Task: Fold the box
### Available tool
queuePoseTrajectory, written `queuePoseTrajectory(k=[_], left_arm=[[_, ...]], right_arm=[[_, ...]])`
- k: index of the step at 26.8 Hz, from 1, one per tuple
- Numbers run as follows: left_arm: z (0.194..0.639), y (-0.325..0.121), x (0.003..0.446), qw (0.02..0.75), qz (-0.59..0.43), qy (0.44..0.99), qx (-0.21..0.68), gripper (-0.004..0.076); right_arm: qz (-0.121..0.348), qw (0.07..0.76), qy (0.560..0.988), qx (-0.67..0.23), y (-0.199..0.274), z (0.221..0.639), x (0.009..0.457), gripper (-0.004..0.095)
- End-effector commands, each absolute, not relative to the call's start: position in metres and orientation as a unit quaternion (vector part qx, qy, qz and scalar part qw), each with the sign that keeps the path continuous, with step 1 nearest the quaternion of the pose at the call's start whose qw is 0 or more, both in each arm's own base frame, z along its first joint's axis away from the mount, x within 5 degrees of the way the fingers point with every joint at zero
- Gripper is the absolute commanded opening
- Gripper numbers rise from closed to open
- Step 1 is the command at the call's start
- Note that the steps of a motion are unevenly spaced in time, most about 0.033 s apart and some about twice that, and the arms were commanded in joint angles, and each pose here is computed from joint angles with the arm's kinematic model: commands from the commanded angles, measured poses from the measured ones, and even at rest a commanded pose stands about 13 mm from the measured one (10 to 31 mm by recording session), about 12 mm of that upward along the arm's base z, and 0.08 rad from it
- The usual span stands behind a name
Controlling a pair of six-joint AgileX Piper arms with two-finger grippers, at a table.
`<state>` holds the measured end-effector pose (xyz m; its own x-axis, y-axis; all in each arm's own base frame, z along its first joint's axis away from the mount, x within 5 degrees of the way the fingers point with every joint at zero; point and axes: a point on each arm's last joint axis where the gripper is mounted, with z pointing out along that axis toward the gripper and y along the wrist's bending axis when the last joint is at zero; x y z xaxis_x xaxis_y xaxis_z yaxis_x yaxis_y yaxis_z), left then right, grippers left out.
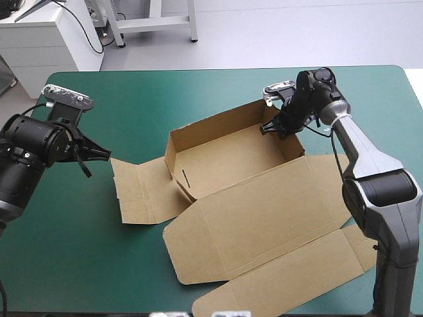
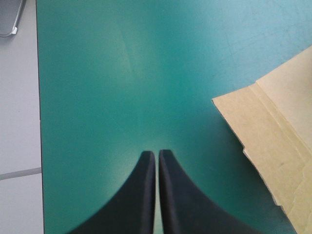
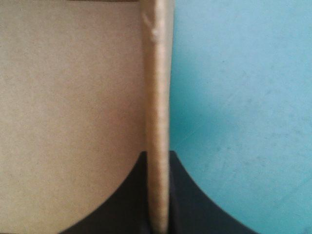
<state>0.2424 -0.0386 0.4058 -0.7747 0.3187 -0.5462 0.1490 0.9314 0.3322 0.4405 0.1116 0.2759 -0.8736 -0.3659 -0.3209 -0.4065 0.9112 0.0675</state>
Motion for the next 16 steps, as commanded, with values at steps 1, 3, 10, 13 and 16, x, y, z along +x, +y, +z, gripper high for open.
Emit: queuePoseTrajectory(k=[1,3,10,13,16], left_arm=[[0.415,-0.034,0.239,0.348,0.154,0.917,0.122,0.0007],[0.410,-0.032,0.240,0.345,0.168,0.916,0.113,0.0007],[0.394,-0.024,0.244,0.341,0.217,0.910,0.095,0.0007],[0.390,-0.023,0.245,0.339,0.228,0.907,0.101,0.0007],[0.387,-0.025,0.248,0.348,0.223,0.904,0.107,0.0007]], right_arm=[[0.064,0.231,0.949,-0.207,0.101,0.346,0.417,-0.0021],[0.062,0.261,0.940,-0.209,0.095,0.371,0.404,-0.0021],[0.068,0.364,0.913,-0.170,0.045,0.451,0.352,-0.0021],[0.088,0.398,0.900,-0.154,0.028,0.473,0.334,-0.0021],[0.099,0.427,0.888,-0.138,0.012,0.490,0.317,-0.0021]])
